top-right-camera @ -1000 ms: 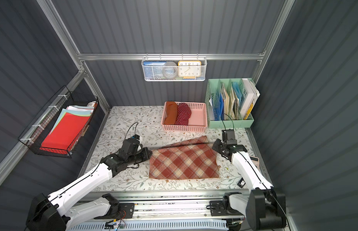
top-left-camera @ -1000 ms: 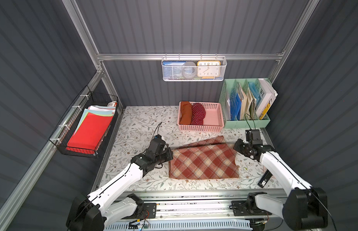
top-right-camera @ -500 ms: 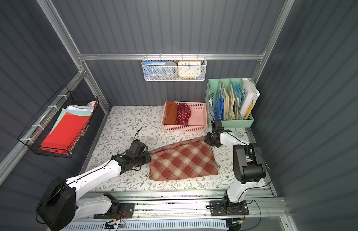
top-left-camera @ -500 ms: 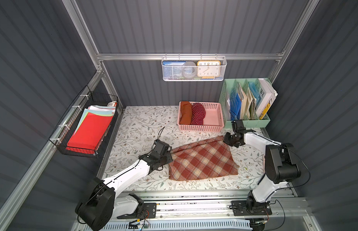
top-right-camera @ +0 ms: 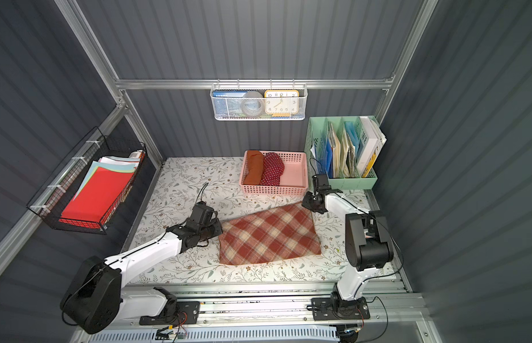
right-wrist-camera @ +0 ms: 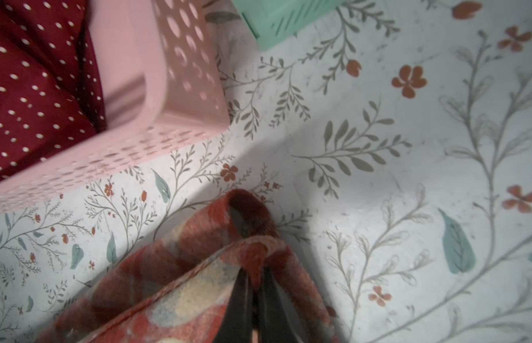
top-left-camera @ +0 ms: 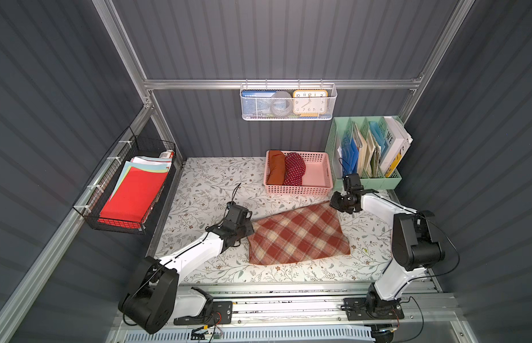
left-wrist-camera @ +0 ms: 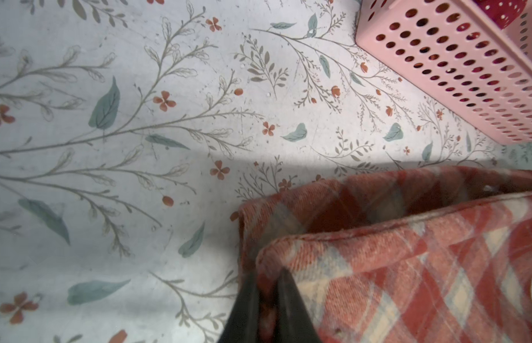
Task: Roll up the skirts
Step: Fold the skirt at the center of the board, then adjust the skirt at the center of the board, then roll the skirt at the center of the board.
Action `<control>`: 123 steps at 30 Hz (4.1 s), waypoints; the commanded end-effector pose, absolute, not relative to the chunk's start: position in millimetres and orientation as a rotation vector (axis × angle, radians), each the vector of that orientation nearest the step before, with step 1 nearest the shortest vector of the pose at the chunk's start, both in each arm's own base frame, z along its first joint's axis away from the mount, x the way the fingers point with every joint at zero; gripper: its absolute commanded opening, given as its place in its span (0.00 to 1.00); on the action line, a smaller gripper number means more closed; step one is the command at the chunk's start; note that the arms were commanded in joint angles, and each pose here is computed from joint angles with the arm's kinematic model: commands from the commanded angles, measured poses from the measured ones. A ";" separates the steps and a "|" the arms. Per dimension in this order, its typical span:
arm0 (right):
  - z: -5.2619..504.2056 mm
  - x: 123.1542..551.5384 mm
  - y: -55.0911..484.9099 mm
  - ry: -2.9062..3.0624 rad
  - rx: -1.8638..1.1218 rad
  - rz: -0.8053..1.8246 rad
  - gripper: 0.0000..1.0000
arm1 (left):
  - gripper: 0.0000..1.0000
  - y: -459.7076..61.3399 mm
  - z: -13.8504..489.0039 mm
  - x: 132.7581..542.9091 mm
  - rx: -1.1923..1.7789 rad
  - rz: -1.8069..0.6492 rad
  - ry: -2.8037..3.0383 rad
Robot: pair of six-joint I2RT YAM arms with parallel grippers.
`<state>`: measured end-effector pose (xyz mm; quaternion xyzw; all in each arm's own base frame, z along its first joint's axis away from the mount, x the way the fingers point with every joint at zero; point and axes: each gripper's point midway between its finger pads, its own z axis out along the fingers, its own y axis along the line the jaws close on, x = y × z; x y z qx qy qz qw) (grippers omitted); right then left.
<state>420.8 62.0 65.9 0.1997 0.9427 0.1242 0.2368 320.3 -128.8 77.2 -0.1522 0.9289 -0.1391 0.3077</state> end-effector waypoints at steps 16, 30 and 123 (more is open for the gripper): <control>108.8 370.1 87.3 2.566 0.354 0.269 0.38 | 0.59 -154.4 132.4 367.8 -0.278 -0.576 2.335; -0.9 283.4 133.6 2.854 0.348 0.286 0.00 | 0.00 -193.4 31.2 358.1 -0.161 -0.641 2.588; 109.5 114.5 362.9 2.188 -1.051 0.049 0.95 | 0.00 -183.2 101.7 230.4 -0.396 -0.952 2.557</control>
